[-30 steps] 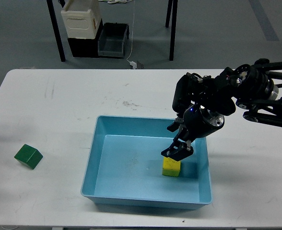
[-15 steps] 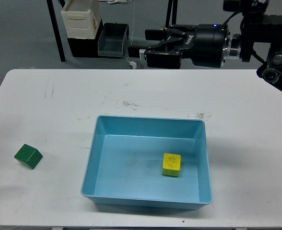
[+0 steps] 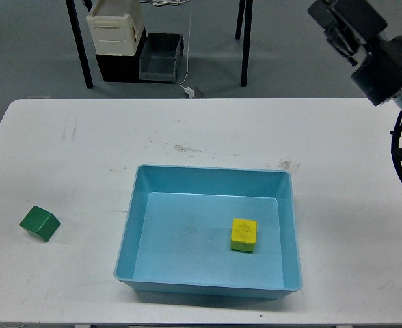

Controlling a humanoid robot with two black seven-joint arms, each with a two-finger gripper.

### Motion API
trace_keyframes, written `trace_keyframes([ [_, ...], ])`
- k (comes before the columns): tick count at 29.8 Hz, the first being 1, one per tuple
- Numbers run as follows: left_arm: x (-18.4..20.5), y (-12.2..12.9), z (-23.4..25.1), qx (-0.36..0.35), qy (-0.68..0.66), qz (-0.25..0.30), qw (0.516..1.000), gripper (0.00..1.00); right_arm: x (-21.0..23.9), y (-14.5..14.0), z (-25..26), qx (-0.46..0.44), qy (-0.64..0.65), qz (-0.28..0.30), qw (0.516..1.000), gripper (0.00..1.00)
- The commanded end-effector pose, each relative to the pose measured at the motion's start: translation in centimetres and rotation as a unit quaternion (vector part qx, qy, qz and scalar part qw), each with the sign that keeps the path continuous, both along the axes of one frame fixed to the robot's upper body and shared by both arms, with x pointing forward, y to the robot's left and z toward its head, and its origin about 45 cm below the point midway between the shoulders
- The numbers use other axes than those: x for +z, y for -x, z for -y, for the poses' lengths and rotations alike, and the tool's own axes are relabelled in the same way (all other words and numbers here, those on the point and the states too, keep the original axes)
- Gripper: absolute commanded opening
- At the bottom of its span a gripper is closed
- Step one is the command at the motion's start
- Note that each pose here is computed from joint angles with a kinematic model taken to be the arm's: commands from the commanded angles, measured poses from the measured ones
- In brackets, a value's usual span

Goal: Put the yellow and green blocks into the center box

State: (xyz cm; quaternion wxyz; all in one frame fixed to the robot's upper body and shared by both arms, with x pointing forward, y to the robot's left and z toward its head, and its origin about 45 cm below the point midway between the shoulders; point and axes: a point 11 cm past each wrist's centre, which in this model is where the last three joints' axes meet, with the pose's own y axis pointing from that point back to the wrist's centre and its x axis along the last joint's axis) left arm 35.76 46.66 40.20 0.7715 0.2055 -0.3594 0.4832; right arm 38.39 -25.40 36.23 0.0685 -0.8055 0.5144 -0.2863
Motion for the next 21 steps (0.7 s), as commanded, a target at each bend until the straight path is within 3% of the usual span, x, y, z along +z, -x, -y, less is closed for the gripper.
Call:
trace_keyframes([
  [1,-0.9,0.4,2.9,-0.045,-0.156,-0.030,0.986,0.93,-2.1,0.8,2.9,-0.048,-0.073,-0.023,0.996,0.93],
  [10,-6.8,3.4,8.0,-0.174,-0.378,-0.122,0.901,0.89,-7.8,6.1,6.8,-0.119,-0.135,-0.075,0.981,1.00],
  [16,-11.6,4.6,7.4,-0.214,-0.495,-0.168,0.825,0.92,-11.2,8.7,8.6,-0.157,-0.140,-0.117,0.971,1.00],
  [21,-14.8,6.2,6.7,-0.243,-0.534,-0.206,0.783,0.95,-11.7,9.3,8.9,-0.161,-0.141,-0.117,0.970,1.00],
])
